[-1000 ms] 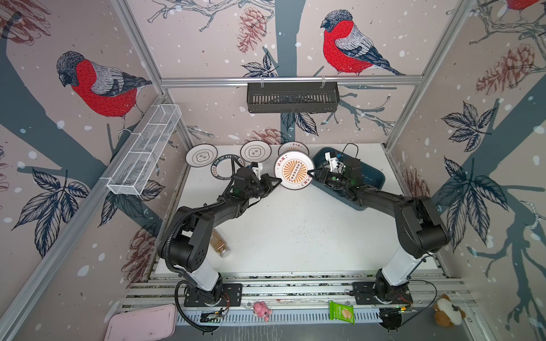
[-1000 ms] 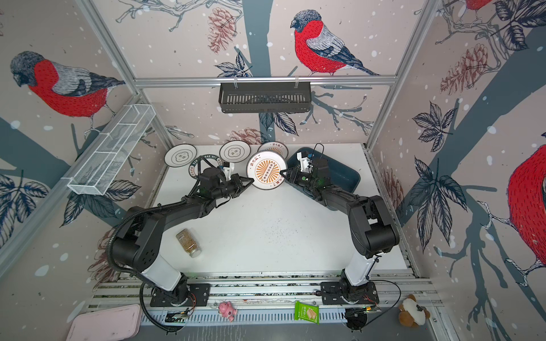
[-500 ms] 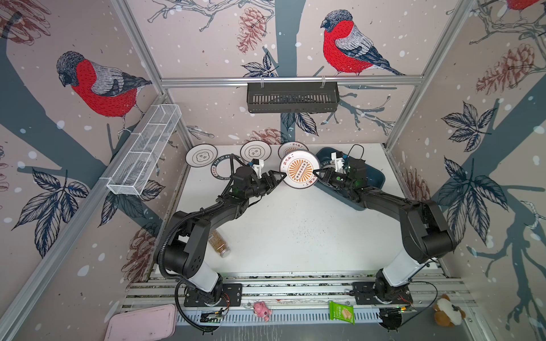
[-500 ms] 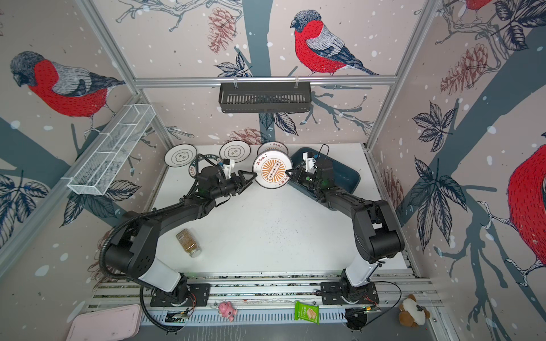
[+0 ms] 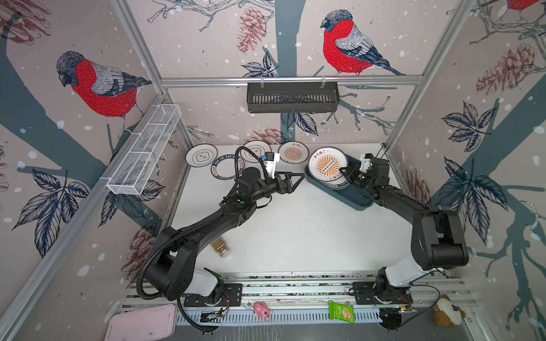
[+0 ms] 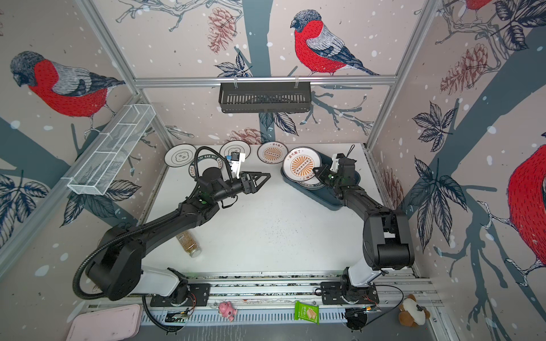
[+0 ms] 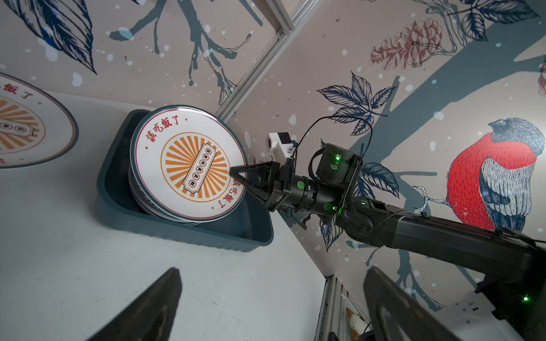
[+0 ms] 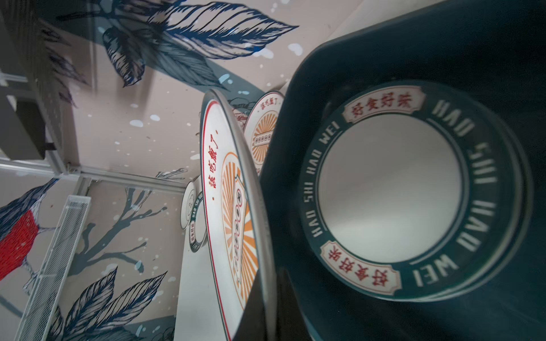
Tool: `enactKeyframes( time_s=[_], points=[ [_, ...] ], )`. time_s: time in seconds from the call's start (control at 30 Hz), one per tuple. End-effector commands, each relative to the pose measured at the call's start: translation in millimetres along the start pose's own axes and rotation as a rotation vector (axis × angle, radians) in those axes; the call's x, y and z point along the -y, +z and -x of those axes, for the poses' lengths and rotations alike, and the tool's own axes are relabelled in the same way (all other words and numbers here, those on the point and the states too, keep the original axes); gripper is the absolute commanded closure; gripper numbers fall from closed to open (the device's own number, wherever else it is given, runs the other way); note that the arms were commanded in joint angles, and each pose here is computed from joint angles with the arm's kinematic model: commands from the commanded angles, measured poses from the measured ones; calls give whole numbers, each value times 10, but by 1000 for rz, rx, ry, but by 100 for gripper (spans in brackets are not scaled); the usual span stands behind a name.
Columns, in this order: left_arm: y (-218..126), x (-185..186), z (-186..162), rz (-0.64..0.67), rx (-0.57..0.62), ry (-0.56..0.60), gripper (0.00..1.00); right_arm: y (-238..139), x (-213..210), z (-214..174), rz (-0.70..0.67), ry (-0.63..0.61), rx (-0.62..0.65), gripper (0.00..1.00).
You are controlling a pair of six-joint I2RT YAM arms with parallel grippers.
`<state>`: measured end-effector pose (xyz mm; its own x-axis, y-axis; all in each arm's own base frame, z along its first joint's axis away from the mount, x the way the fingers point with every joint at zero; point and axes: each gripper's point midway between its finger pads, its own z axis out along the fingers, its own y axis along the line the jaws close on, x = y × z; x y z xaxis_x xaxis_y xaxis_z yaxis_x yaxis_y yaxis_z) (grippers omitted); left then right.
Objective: Place the plates into the plastic bin on the countertop
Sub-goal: 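Lower the orange-sunburst plate onto the bin stack with the right gripper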
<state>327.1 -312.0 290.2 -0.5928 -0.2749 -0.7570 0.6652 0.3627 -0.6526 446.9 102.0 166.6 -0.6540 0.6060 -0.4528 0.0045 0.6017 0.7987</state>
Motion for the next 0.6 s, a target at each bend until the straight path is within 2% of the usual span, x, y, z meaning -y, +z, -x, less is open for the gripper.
enactKeyframes(
  time_s=[0.0, 0.57],
  points=[
    [28, 30, 53, 27, 31, 103, 4, -32, 115, 67, -30, 21, 22, 97],
    [-112, -10, -4, 148, 56, 166, 4, 171, 597, 252, -126, 54, 13, 97]
  ],
)
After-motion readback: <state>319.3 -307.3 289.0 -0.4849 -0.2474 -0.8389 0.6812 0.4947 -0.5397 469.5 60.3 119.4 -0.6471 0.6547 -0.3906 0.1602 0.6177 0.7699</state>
